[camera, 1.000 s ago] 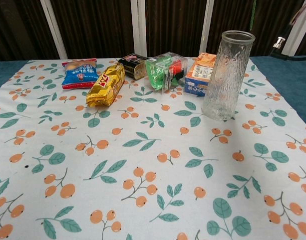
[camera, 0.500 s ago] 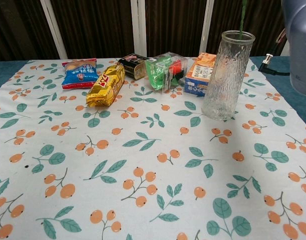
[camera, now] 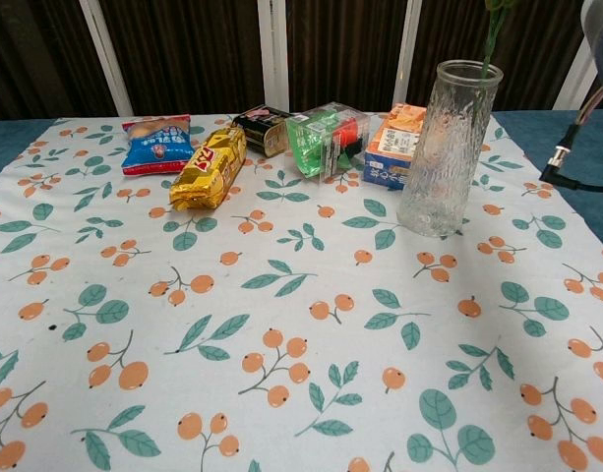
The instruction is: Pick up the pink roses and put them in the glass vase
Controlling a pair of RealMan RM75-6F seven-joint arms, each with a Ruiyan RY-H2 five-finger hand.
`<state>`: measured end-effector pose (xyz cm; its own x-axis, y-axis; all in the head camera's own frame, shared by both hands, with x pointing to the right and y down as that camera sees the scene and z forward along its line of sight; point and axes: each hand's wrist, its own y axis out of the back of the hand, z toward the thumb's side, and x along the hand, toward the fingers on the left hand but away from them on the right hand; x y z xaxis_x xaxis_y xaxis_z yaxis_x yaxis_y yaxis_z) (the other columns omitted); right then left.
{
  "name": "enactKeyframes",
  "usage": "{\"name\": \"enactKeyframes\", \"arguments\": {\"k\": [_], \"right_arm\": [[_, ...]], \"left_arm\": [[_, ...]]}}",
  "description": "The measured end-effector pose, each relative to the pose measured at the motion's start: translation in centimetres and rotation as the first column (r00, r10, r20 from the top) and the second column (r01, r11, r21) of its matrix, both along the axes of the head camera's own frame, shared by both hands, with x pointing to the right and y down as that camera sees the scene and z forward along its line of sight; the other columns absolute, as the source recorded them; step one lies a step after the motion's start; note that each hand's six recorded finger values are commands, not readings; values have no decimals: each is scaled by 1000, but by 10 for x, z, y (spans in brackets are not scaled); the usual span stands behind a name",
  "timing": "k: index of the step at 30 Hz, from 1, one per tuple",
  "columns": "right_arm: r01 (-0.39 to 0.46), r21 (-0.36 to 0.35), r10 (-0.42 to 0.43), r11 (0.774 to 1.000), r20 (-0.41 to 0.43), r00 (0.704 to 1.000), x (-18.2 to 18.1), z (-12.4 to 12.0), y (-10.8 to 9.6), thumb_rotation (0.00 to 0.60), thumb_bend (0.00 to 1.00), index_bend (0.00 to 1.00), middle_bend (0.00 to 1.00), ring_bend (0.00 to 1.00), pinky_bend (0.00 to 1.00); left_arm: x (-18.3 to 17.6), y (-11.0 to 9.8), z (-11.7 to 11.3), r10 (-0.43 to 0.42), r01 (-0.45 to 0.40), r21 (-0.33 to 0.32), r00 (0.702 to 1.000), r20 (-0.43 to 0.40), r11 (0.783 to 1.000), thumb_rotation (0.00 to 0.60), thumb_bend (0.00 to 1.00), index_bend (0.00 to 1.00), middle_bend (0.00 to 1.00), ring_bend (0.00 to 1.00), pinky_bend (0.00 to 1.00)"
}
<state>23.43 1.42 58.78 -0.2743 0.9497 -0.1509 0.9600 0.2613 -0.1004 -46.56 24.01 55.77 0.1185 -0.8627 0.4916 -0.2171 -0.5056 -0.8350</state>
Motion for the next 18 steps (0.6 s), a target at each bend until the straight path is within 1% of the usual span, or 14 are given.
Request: {"name": "enactKeyframes", "arguments": {"k": [7, 12, 18], "right_arm": [[12, -32, -12, 999, 0, 1000, 7, -1, 16, 600, 287, 462, 504, 441, 291], [32, -59, -33, 998, -23, 999, 10, 1, 26, 600, 286, 462, 504, 441, 291], [47, -85, -51, 995, -47, 998, 8, 6, 26, 600, 287, 462, 504, 436, 292]], "left_arm": [[2, 1, -1, 4, -4, 0, 1000, -4, 1000, 600, 0, 0, 0, 0, 0], [2, 2, -1, 3, -3, -1, 1000, -7, 1000, 600, 0, 0, 0, 0, 0], [2, 2, 0, 3, -3, -2, 1000, -9, 1000, 600, 0, 0, 0, 0, 0]]}}
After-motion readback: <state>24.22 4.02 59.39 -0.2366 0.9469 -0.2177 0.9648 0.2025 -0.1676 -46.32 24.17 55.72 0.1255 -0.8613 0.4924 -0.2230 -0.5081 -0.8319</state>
